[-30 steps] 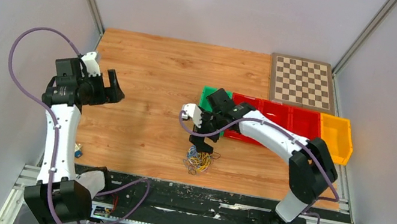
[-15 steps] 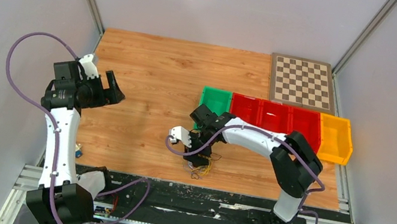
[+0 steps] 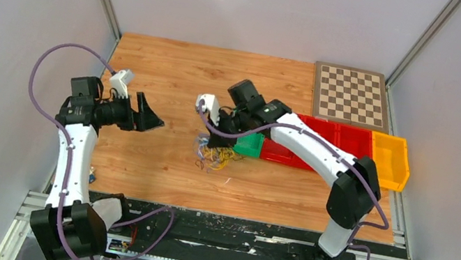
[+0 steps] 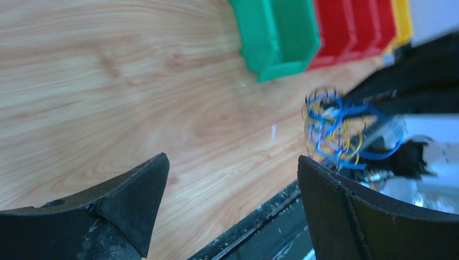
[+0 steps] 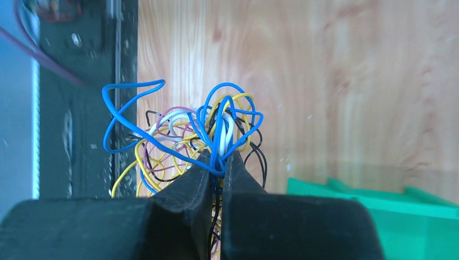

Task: Untangle the cables

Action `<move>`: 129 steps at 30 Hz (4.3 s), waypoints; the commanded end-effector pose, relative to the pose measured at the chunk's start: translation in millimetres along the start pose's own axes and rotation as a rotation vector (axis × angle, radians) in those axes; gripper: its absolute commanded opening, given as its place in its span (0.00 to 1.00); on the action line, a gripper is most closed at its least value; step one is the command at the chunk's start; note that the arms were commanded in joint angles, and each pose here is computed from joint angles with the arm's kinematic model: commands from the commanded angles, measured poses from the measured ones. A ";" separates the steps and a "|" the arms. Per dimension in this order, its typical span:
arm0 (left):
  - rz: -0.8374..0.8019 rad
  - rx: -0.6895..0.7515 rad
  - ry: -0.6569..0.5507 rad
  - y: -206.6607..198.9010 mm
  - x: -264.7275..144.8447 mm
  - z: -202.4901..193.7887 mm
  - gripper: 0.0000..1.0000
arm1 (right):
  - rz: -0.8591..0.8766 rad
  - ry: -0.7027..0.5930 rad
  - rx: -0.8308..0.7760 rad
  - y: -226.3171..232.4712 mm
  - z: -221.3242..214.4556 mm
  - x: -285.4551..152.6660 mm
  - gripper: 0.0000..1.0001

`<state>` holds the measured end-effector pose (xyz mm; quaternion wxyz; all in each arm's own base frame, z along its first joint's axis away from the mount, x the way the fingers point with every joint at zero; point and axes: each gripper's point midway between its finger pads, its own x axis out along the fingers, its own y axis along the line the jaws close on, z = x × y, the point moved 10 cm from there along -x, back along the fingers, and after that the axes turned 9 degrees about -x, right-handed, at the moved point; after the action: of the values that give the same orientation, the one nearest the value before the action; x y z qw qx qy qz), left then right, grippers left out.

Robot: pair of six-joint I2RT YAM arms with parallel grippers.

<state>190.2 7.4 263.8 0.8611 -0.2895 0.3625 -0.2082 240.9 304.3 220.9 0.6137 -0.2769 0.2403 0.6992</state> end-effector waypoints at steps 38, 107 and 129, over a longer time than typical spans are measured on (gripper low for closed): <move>-0.646 0.259 0.224 -67.9 80.7 -67.8 0.00 | 0.076 -0.366 0.384 -14.2 -11.1 -50.2 0.75; -0.543 0.356 0.509 -79.0 70.2 -57.1 0.00 | -0.316 -0.390 -0.143 23.6 54.9 -65.1 0.48; -0.116 0.413 0.743 21.2 83.9 -63.9 0.00 | -1.225 -0.448 -0.070 17.9 68.8 -279.3 0.00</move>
<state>213.0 -66.8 192.6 0.7284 -0.0974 0.5067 -0.4509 249.2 197.1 361.0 0.8693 -0.2603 0.0320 0.4189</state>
